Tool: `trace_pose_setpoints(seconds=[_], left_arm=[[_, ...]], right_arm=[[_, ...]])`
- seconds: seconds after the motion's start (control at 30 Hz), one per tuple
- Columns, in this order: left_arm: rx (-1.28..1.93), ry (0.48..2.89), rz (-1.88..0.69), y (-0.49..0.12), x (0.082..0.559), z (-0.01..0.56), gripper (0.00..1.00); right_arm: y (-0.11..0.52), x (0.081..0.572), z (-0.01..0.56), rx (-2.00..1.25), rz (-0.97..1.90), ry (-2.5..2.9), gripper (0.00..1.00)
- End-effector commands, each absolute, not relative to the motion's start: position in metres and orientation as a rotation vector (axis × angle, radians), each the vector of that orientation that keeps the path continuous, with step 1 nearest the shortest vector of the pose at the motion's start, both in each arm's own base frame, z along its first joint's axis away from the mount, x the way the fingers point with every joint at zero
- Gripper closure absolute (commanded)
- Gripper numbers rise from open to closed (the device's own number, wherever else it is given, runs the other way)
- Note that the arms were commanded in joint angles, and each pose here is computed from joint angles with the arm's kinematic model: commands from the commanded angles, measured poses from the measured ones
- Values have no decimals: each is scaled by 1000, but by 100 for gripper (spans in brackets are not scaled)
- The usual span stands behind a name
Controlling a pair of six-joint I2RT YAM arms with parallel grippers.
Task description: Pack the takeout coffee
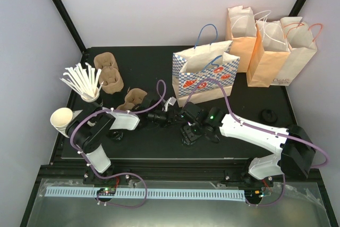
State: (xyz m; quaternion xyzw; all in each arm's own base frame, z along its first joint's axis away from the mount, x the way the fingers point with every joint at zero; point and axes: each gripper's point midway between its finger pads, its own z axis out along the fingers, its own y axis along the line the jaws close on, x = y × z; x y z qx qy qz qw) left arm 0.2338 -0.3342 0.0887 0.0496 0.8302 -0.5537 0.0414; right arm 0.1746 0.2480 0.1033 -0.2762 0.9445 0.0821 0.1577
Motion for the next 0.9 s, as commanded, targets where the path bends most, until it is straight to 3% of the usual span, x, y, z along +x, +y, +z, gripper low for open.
trace_pose_setpoints(seconds=[0.0, 0.1, 0.3, 0.87], left_arm=[[187, 2570, -1715, -338, 223, 77, 76], [192, 2571, -1751, -340, 219, 72, 78], [219, 2466, -1850, -344, 218, 92, 59], [283, 2338, -1879, -346, 222, 131, 49]], right_arm=[[224, 142, 58, -869, 141, 2899, 35], [226, 142, 57, -871, 151, 2903, 35], [232, 141, 56, -885, 188, 2909, 35], [235, 141, 57, -901, 196, 2906, 35]])
